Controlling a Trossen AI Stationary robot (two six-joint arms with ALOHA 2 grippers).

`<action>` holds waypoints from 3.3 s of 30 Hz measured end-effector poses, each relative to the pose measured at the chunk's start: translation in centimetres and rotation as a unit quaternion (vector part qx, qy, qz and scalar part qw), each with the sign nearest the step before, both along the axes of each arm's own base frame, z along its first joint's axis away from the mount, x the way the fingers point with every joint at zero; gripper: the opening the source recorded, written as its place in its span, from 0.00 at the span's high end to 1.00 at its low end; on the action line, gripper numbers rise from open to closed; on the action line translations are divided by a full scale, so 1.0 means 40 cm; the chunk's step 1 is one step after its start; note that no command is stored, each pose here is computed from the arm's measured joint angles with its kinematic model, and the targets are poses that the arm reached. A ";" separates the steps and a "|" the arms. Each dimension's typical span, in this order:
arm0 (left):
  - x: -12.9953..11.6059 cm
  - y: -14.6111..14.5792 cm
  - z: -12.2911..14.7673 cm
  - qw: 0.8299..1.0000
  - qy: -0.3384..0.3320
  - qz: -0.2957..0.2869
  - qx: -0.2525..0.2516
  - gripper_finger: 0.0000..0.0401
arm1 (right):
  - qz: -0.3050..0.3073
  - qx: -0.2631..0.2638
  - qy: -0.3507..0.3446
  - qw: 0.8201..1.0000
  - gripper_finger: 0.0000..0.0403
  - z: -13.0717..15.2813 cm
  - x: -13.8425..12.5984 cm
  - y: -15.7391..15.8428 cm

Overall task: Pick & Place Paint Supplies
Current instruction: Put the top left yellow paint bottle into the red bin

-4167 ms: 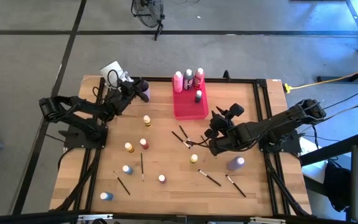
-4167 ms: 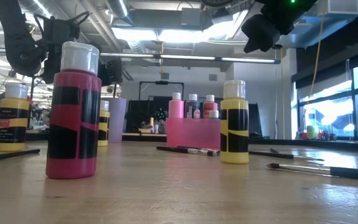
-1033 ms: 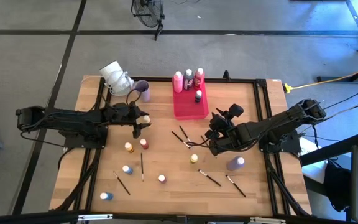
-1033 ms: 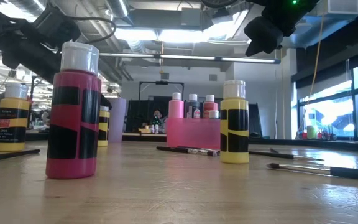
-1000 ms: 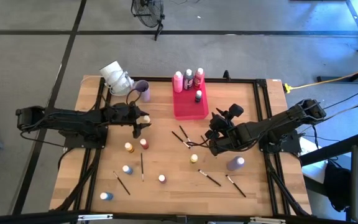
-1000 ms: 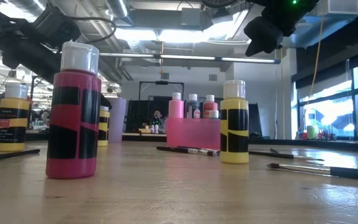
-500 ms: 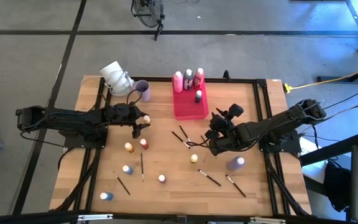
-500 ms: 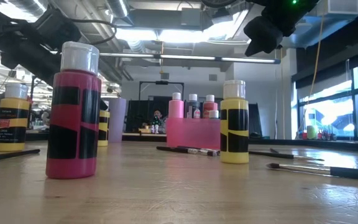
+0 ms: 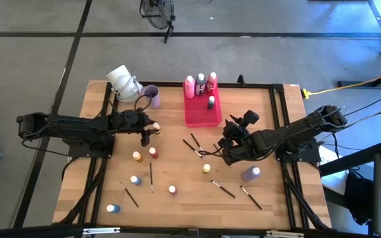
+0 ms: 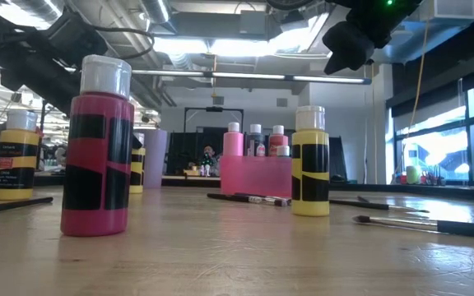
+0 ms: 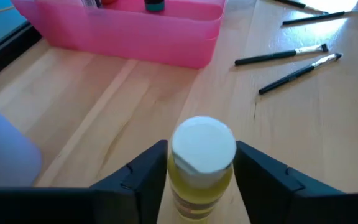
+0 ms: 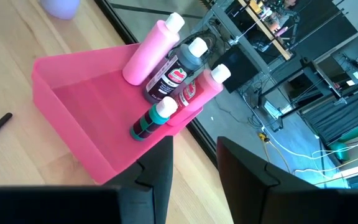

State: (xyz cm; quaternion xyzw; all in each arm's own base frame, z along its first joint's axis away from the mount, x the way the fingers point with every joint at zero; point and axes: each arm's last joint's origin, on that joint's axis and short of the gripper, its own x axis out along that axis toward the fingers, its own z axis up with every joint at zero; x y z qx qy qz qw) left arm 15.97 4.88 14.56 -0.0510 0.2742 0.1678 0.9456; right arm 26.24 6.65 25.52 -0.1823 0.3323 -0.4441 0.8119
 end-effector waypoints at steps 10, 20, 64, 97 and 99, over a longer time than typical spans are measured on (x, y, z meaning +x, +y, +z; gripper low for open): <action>0.001 0.002 0.002 1.000 -0.002 0.011 0.002 0.66 | 0.000 0.000 -0.001 1.000 0.68 0.000 0.000 0.000; 0.009 0.005 0.018 0.999 -0.030 0.031 -0.014 0.71 | 0.000 0.000 -0.001 1.000 0.68 0.000 0.000 0.000; 0.319 0.235 0.274 0.995 -0.091 0.021 0.040 0.71 | -0.014 0.003 -0.007 1.000 0.68 0.000 0.007 -0.018; 0.378 0.410 0.016 0.998 -0.043 0.051 0.017 0.71 | -0.020 -0.002 0.006 1.000 0.68 -0.021 0.001 -0.028; 0.380 0.411 0.008 0.998 -0.041 0.051 0.016 0.71 | -0.024 -0.002 0.006 1.000 0.68 -0.033 -0.001 -0.034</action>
